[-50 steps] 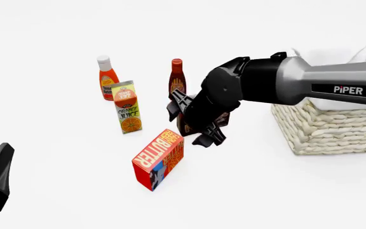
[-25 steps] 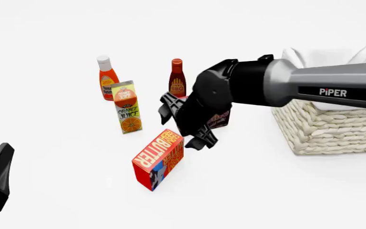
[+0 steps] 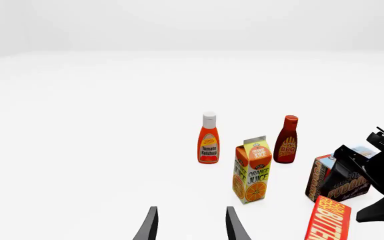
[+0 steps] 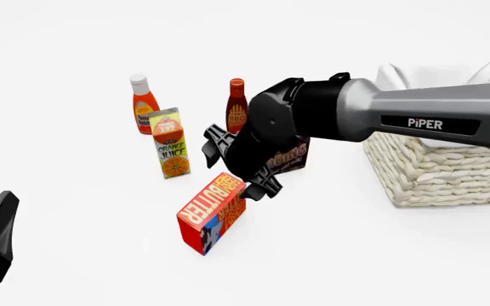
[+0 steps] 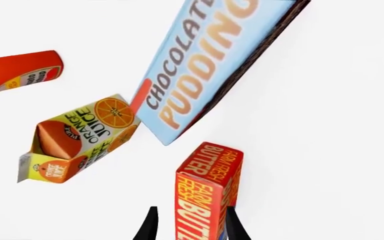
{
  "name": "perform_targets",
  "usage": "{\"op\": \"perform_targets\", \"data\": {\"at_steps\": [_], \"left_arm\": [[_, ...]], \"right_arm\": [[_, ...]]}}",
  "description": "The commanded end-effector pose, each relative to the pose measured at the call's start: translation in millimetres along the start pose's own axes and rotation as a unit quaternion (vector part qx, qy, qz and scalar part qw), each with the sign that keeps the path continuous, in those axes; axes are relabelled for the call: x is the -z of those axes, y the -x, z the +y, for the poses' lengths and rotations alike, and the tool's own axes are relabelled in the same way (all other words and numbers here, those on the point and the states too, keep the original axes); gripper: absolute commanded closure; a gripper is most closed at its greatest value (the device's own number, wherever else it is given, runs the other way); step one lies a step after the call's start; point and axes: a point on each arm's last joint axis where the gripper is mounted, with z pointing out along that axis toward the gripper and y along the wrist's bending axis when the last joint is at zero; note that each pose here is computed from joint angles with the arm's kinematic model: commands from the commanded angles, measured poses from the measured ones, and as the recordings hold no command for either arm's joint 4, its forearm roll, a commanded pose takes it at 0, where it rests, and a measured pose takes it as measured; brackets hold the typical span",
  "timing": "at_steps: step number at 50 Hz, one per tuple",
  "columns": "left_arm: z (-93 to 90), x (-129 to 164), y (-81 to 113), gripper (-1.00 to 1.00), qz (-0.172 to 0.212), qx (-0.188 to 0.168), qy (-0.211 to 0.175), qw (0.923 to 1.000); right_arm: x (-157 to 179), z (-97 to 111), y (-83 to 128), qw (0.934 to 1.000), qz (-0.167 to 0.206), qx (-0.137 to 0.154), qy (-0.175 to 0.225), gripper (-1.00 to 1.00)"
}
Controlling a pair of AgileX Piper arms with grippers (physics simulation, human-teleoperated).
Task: Pick the butter and place it in the basket.
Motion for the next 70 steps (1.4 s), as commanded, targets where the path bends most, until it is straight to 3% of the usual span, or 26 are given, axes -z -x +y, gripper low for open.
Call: {"op": "perform_targets", "data": {"at_steps": [1,70], "left_arm": [[0.0,0.0,0.0,-1.0,0.0,0.0,0.0,1.0],[0.0,0.0,0.0,-1.0,0.0,0.0,0.0,1.0]], "right_arm": [[-1.6,2.0,-2.1,1.0,0.002,0.006,-0.003,-1.0],[-27.1,4.1,-12.9,0.9997,0.011,-0.003,-0.021,-1.0]]}}
